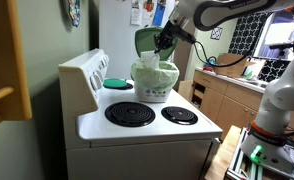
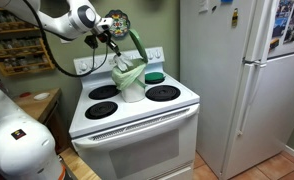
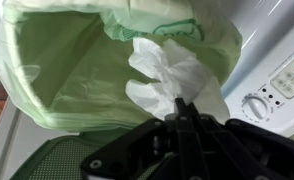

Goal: Open the bin then put the paper towel in it

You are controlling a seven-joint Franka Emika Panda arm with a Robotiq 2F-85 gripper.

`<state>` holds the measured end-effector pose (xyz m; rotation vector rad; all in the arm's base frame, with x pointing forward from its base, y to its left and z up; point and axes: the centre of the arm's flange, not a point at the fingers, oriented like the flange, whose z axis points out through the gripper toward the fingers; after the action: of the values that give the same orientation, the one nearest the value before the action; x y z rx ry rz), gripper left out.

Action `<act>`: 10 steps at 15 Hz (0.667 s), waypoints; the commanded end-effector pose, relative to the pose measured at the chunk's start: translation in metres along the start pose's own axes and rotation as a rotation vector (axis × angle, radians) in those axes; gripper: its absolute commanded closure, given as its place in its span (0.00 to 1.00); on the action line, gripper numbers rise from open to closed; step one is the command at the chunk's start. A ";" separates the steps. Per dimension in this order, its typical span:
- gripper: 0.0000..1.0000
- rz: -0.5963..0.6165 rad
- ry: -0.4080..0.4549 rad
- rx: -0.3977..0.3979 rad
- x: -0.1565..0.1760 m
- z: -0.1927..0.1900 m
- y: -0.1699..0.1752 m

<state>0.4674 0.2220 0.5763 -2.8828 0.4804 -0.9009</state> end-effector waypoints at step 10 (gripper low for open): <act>0.08 -0.021 -0.024 -0.129 -0.015 -0.020 0.029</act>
<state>0.4634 0.2109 0.5740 -2.9233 0.5198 -0.9190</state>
